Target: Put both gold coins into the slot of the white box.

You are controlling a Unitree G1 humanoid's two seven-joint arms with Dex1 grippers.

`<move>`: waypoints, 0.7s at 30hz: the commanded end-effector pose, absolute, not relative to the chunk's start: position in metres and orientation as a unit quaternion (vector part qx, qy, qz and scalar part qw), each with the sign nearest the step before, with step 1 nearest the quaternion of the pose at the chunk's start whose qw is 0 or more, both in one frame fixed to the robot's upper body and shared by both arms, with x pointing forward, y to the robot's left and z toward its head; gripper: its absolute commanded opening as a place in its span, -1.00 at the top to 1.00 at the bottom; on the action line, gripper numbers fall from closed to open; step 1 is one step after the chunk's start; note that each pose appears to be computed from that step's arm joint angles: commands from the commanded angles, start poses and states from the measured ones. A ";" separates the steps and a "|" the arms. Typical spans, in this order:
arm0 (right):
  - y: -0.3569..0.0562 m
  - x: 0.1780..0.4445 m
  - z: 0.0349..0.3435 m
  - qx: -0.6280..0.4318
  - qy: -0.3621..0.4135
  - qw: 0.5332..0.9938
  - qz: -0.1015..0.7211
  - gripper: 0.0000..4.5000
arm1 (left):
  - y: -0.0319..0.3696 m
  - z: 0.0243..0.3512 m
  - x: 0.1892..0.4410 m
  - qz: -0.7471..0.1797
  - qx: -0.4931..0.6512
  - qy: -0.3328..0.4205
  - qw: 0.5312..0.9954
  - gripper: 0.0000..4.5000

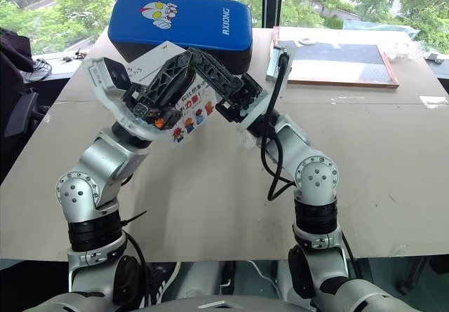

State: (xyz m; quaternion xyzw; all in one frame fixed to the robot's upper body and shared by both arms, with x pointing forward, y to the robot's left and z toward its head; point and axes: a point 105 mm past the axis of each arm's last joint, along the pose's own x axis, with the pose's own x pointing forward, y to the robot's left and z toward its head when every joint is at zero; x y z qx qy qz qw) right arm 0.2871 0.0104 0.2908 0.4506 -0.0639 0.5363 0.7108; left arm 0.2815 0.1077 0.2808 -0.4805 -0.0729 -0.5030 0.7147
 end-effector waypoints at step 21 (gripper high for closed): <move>0.011 0.274 0.313 0.453 -0.100 0.683 0.564 1.00 | 0.115 0.292 0.273 -0.527 -0.491 -0.093 0.687 0.95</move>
